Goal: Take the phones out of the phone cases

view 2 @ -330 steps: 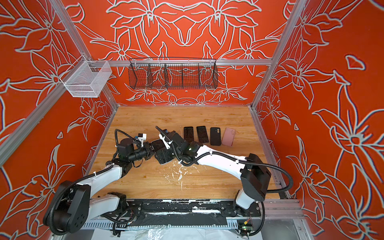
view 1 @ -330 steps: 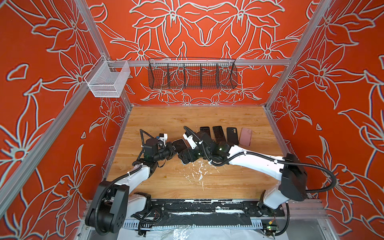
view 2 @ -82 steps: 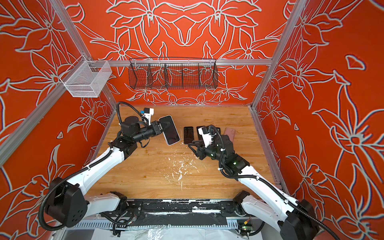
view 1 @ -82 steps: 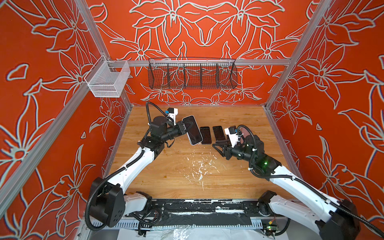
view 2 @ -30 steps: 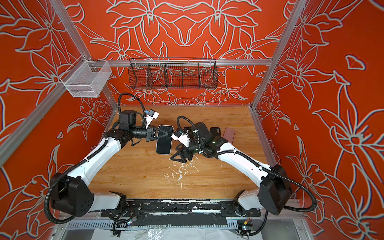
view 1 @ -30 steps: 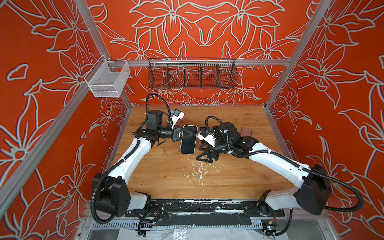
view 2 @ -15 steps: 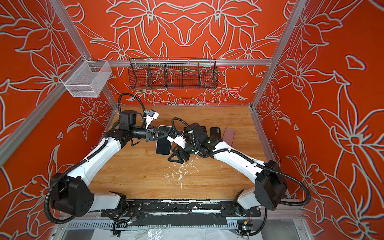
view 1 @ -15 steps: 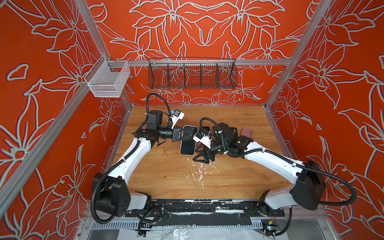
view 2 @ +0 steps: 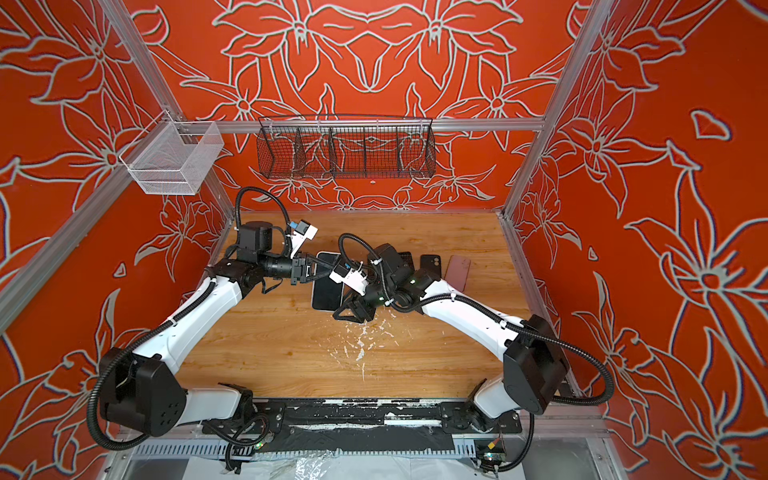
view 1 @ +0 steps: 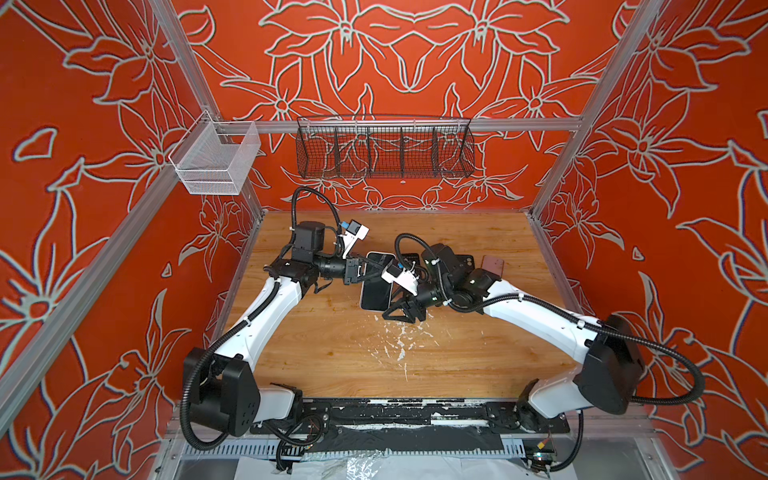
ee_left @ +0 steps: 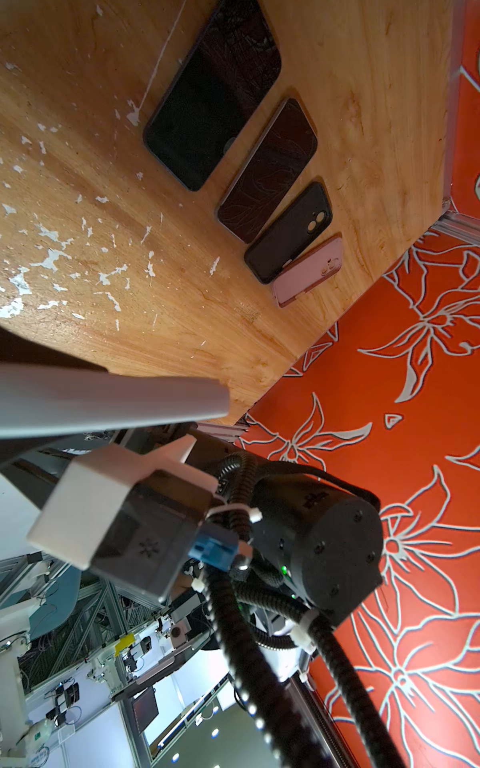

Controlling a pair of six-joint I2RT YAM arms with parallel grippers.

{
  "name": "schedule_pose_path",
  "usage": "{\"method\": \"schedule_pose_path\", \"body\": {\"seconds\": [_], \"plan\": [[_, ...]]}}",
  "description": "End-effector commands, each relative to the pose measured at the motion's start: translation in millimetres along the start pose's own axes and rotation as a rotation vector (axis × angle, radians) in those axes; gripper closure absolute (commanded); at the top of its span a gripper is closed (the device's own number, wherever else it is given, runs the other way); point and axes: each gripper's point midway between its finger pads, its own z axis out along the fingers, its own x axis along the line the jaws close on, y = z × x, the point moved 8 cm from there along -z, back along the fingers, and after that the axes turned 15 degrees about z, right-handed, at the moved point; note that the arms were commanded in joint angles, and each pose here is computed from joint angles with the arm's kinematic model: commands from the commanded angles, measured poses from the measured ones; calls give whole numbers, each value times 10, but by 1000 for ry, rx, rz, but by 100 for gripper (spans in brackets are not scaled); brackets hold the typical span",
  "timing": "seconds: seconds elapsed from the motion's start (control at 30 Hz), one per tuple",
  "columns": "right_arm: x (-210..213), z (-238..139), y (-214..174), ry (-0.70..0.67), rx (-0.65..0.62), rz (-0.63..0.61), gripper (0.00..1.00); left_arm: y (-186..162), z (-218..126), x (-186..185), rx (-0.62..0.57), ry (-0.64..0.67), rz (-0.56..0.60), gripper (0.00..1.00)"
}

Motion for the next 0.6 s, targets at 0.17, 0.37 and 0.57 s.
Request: {"method": "schedule_pose_path", "body": {"seconds": [0.17, 0.37, 0.57], "plan": [[96, 4, 53, 47, 2, -51, 61, 110, -38, -117, -37, -48, 52, 100], [120, -6, 62, 54, -1, -57, 70, 106, -32, -106, -39, -47, 47, 100], [162, -22, 59, 68, -4, -60, 80, 106, -28, -105, -39, -45, 49, 100]]}}
